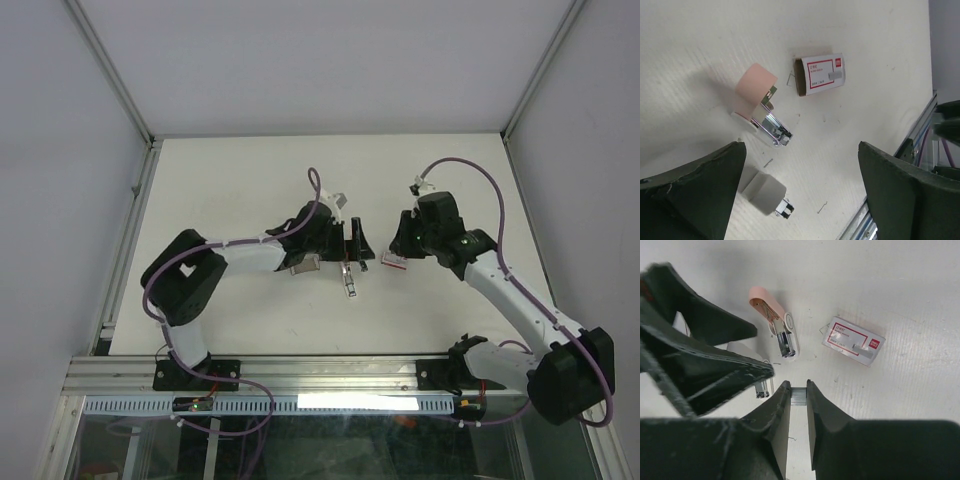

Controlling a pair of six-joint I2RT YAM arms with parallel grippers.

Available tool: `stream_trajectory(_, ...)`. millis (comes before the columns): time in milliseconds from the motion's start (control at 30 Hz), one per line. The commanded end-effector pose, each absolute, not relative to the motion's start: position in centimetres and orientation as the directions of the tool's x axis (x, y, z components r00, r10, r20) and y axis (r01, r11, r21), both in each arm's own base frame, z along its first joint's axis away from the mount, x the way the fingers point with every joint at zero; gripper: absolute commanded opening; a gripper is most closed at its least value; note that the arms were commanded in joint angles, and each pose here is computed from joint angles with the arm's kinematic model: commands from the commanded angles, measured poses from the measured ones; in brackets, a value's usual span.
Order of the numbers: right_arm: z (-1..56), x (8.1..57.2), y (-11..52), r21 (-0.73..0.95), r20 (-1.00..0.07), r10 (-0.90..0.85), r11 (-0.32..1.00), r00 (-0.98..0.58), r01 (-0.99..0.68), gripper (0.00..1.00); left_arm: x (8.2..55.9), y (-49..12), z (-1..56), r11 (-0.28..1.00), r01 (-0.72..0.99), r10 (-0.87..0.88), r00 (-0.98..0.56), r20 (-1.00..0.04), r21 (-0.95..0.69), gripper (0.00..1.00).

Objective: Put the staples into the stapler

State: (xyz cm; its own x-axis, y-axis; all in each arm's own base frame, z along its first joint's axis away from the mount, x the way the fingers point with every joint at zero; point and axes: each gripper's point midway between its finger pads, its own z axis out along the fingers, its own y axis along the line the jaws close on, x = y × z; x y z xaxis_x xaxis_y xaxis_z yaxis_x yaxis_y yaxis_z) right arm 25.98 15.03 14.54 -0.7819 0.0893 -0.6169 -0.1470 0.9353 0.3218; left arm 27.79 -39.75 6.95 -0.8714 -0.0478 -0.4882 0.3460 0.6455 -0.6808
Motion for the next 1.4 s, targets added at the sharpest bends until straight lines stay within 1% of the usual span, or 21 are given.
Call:
stream_trajectory(0,15.2,27.4,17.0,0.319,-0.681,0.052,0.919,-0.731,-0.232,0.20,31.2,-36.9,14.3,0.635,0.415,-0.159,-0.755,-0.636,-0.652,0.99)
stream_trajectory(233,12.8,28.1,19.9,0.218,-0.701,-0.085,0.920,-0.708,-0.326,0.20,34.4,-30.0,19.5,0.652,0.383,-0.267,-0.692,-0.671,-0.654,0.99)
stream_trajectory(300,12.4,28.3,20.8,0.182,-0.703,-0.131,0.917,-0.699,-0.355,0.20,34.8,-27.8,21.9,0.659,0.387,-0.292,-0.658,-0.694,-0.645,0.99)
stream_trajectory(367,11.7,28.5,21.6,0.146,-0.700,-0.168,0.918,-0.694,-0.370,0.20,34.9,-25.7,24.2,0.669,0.396,-0.304,-0.625,-0.719,-0.628,0.99)
stream_trajectory(467,10.4,28.9,22.3,0.109,-0.687,-0.199,0.923,-0.699,-0.370,0.20,34.1,-23.9,27.0,0.644,0.426,-0.316,-0.608,-0.728,-0.636,0.99)
stream_trajectory(600,8.8,29.3,22.5,0.084,-0.670,-0.215,0.929,-0.710,-0.360,0.19,33.1,-21.6,29.6,0.642,0.452,-0.327,-0.569,-0.754,-0.620,0.99)
stream_trajectory(767,7.7,29.7,22.8,0.063,-0.661,-0.234,0.929,-0.713,-0.363,0.19,32.8,-19.0,30.2,0.709,0.443,-0.296,-0.519,-0.802,-0.549,0.99)
stream_trajectory(933,7.5,30.2,23.1,0.045,-0.664,-0.252,0.926,-0.704,-0.374,0.19,33.1,-17.4,28.9,0.774,0.397,-0.278,-0.489,-0.827,-0.494,0.99)
stream_trajectory(1133,7.1,30.6,23.6,0.024,-0.657,-0.277,0.922,-0.702,-0.386,0.19,33.4,-16.9,27.4,0.795,0.366,-0.270,-0.501,-0.823,-0.483,0.99)
stream_trajectory(1367,6.5,30.6,23.5,0.013,-0.647,-0.285,0.923,-0.707,-0.384,0.19,33.4,-16.4,27.1,0.808,0.354,-0.266,-0.493,-0.828,-0.470,0.99)
